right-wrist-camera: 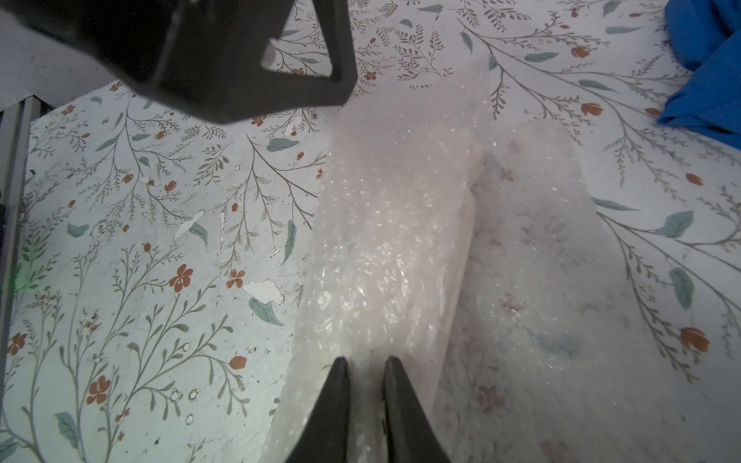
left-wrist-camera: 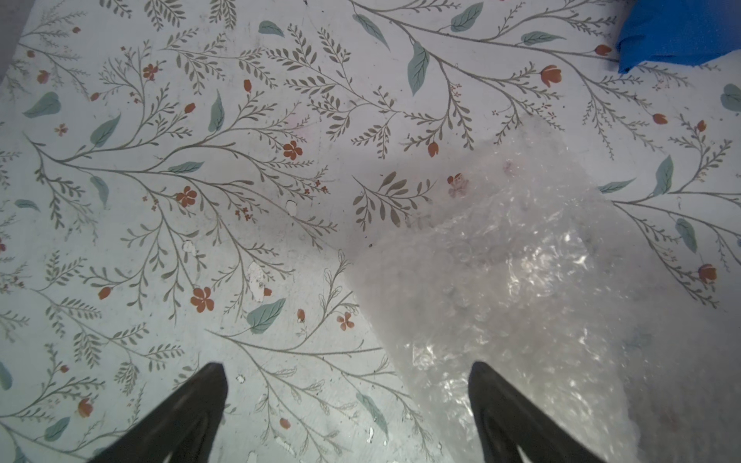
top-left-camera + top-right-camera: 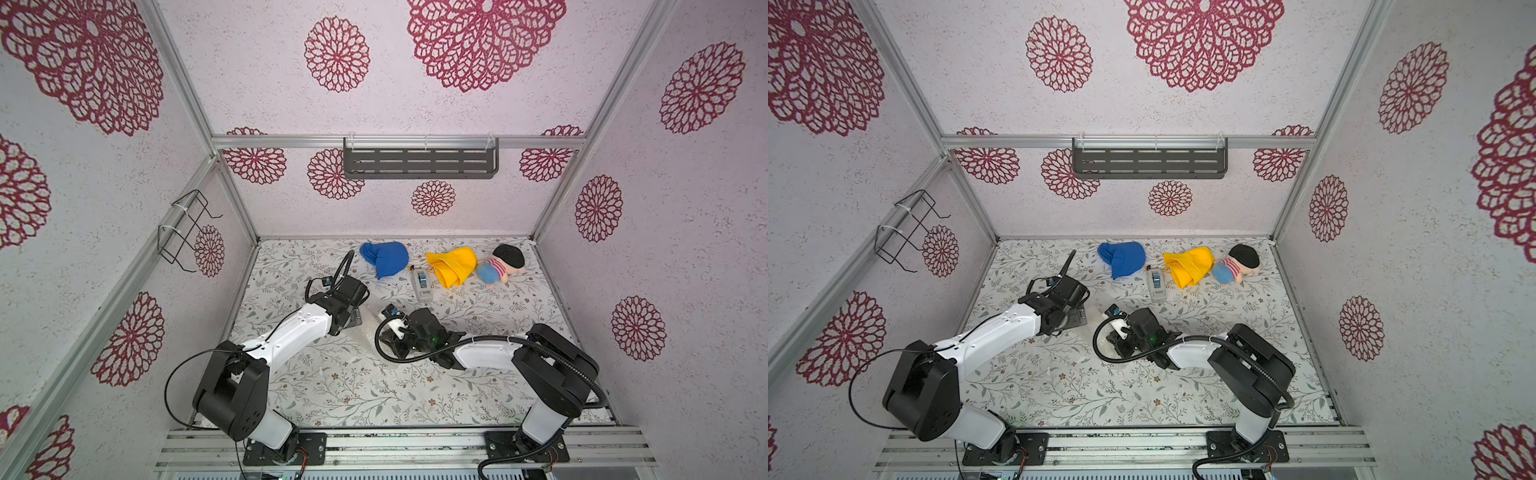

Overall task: Wrap vases in bubble wrap
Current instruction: Wrap the vase in bubble wrap.

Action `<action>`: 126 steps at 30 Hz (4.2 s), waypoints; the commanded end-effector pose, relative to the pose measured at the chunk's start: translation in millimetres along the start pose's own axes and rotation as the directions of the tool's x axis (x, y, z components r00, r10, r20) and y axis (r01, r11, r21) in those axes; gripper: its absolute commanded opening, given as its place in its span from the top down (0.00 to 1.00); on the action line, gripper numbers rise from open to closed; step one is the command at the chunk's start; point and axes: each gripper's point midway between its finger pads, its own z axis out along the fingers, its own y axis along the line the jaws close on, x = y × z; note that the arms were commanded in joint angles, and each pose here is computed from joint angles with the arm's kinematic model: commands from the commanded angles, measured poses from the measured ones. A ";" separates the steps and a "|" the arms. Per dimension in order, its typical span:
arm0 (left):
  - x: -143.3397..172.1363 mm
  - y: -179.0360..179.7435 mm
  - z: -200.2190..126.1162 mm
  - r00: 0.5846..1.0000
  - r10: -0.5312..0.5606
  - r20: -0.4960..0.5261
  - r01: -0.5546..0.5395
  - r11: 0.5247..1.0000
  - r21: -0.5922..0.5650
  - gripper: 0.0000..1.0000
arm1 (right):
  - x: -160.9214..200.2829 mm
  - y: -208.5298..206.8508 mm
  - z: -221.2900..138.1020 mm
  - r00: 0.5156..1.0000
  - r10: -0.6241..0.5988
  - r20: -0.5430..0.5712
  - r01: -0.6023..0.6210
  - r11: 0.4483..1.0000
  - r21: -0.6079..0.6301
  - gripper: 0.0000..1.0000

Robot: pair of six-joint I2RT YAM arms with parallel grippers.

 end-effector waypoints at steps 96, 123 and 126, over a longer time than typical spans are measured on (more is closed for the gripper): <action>-6.8 -53.1 73.8 0.978 0.131 -0.164 -0.126 0.991 0.041 0.03 | 14.1 11.5 14.7 0.933 -0.281 -0.223 0.345 0.876 0.338 0.15; -0.9 -49.3 74.4 0.977 0.125 -0.170 -0.120 0.992 0.042 0.03 | 14.5 5.0 9.7 0.919 -0.313 -0.240 0.338 0.938 0.073 0.16; 0.3 -49.0 74.5 0.977 0.123 -0.174 -0.117 0.992 0.042 0.03 | 28.5 4.1 14.1 0.921 -0.288 -0.263 0.314 0.947 0.063 0.20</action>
